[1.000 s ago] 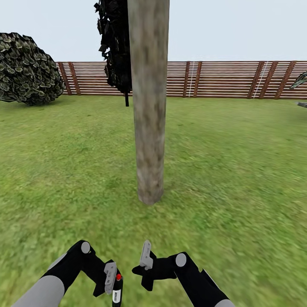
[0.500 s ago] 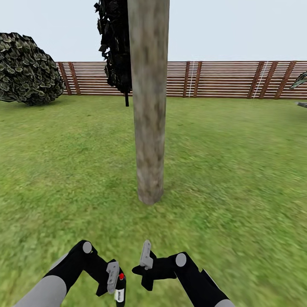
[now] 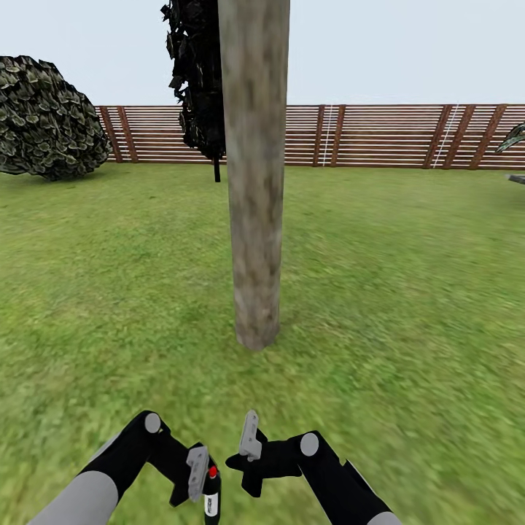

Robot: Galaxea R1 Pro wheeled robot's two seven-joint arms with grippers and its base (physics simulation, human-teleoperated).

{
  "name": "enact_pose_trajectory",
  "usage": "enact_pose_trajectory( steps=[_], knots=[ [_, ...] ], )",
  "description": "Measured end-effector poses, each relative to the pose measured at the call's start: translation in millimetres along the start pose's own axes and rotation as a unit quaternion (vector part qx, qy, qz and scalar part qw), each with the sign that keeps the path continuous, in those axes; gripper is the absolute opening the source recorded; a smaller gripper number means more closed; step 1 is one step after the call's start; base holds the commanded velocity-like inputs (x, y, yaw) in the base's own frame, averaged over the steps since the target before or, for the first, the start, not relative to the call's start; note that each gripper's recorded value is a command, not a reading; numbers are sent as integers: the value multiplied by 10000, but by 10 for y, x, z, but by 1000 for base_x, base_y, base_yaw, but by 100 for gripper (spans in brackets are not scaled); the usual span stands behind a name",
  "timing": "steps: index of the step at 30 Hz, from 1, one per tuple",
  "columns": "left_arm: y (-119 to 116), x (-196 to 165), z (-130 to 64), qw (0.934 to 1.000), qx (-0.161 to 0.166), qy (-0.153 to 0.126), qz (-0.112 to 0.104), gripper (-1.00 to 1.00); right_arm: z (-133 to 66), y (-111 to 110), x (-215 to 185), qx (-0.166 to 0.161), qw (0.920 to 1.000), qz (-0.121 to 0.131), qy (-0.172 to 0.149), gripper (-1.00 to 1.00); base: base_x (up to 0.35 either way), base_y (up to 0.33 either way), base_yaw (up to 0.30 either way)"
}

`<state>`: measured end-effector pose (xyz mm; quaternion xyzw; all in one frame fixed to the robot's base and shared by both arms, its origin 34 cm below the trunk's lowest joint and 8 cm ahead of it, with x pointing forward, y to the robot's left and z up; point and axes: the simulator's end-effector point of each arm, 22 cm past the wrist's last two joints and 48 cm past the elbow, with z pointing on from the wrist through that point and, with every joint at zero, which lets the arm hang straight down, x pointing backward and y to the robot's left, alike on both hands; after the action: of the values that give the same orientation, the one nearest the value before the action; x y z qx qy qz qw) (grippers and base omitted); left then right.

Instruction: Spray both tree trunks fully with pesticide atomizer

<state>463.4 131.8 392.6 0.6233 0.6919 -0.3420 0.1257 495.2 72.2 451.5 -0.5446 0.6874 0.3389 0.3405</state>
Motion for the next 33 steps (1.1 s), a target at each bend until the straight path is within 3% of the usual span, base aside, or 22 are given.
enact_pose_trajectory(
  steps=[3,6,33],
  knots=[
    [15,-111,-15,9996,-37,-291,-21,-100,-1,-2,1,2,10000,1,0,-100,0,0,0],
    [9,-139,-17,9992,-33,-399,-4,-100,-4,-4,4,5,10000,3,1,-100,0,0,0],
    [-41,-163,-19,9989,75,-469,8,-100,-6,-4,12,5,10000,7,7,-100,0,0,0]
  ],
)
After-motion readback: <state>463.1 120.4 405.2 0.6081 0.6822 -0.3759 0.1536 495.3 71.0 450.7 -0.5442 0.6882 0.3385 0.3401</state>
